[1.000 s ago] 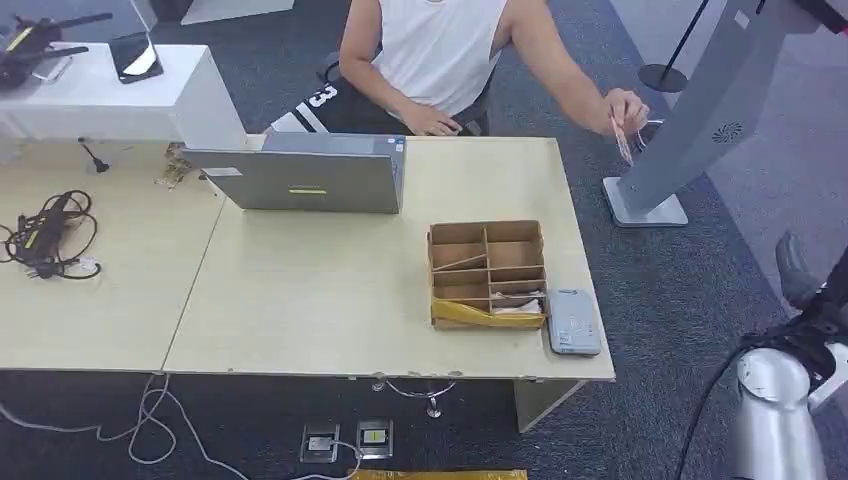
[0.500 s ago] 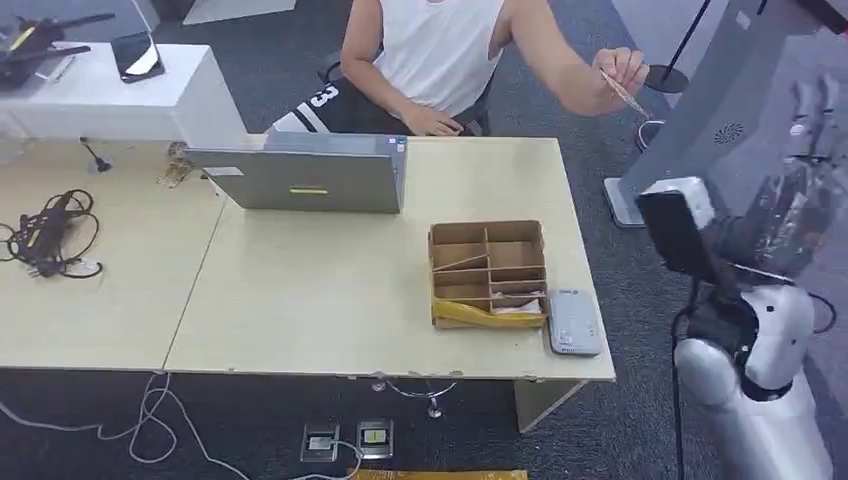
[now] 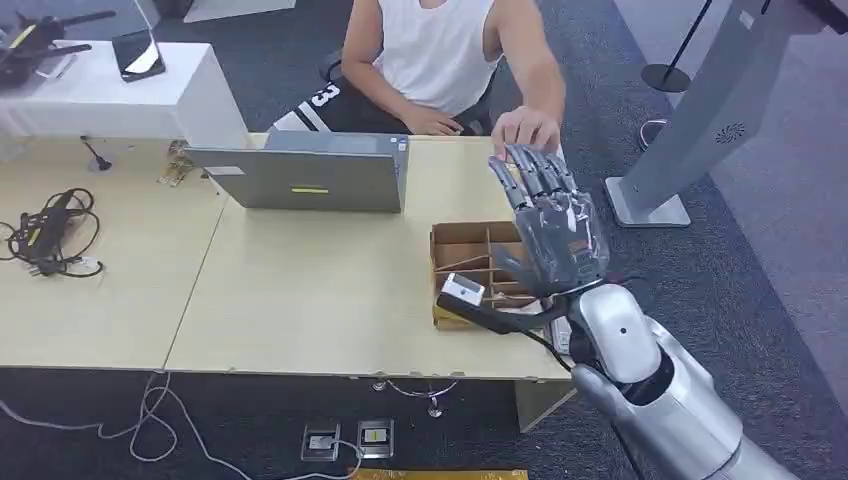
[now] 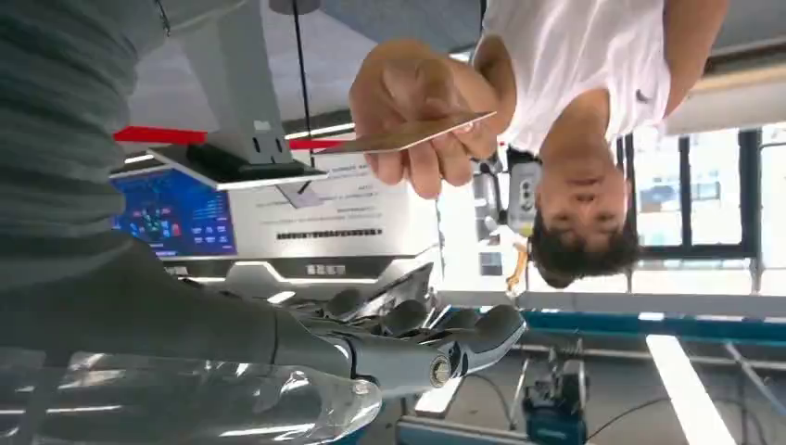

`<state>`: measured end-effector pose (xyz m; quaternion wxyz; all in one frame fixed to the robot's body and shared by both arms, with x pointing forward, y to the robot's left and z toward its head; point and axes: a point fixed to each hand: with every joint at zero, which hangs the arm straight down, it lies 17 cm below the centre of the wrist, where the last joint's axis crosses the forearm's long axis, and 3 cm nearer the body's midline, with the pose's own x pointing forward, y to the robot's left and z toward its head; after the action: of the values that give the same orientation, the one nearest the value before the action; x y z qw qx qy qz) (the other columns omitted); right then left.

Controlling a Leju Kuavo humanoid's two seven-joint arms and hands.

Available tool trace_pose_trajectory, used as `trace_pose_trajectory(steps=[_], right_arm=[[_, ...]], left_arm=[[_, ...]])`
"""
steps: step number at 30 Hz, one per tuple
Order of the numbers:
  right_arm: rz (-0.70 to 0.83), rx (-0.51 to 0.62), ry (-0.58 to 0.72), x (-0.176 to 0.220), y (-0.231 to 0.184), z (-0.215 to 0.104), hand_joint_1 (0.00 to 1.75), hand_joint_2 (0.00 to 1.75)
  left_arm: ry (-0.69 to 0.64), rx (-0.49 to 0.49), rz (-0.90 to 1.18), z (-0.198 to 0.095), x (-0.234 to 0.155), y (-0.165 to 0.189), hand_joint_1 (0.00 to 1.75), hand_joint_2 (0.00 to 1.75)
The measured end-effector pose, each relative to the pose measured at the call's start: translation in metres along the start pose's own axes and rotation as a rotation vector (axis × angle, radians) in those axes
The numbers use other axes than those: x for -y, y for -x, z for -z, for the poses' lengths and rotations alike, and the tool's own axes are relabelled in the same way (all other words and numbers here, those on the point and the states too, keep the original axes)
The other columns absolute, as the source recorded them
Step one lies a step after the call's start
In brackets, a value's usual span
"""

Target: Pass the card to the sensor for recognition and then transmit it.

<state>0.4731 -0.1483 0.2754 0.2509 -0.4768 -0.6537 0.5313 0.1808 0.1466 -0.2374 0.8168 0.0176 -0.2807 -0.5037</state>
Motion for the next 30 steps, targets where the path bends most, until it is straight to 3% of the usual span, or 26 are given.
trace_pose_trajectory(steps=[6,15,16,17,18,30], right_arm=[[-0.003,0.015,-0.072,-0.028,-0.009,0.003,0.00,1.75],[0.002,-0.057,-0.102,-0.042,0.005,0.006,0.02,1.75],[0.002,-0.064,-0.098,-0.041,0.007,0.007,0.16,1.75],[0.001,-0.073,-0.094,-0.041,0.010,0.008,0.54,1.75],[-0.001,-0.080,-0.092,-0.041,0.012,0.008,1.75,1.75],[0.001,-0.125,-0.094,-0.047,0.025,0.008,1.75,1.75]], left_arm=[[0.000,-0.006,0.014,0.000,0.000,0.001,0.00,1.75],[0.002,-0.004,0.027,0.000,0.002,-0.001,0.00,1.75],[0.002,-0.004,0.028,0.000,0.002,-0.001,0.00,1.75],[0.002,-0.003,0.029,0.000,0.002,-0.002,0.00,1.75],[0.003,-0.002,0.030,0.000,0.002,-0.002,0.00,1.75],[0.004,0.002,0.047,0.000,0.003,-0.004,0.00,1.75]])
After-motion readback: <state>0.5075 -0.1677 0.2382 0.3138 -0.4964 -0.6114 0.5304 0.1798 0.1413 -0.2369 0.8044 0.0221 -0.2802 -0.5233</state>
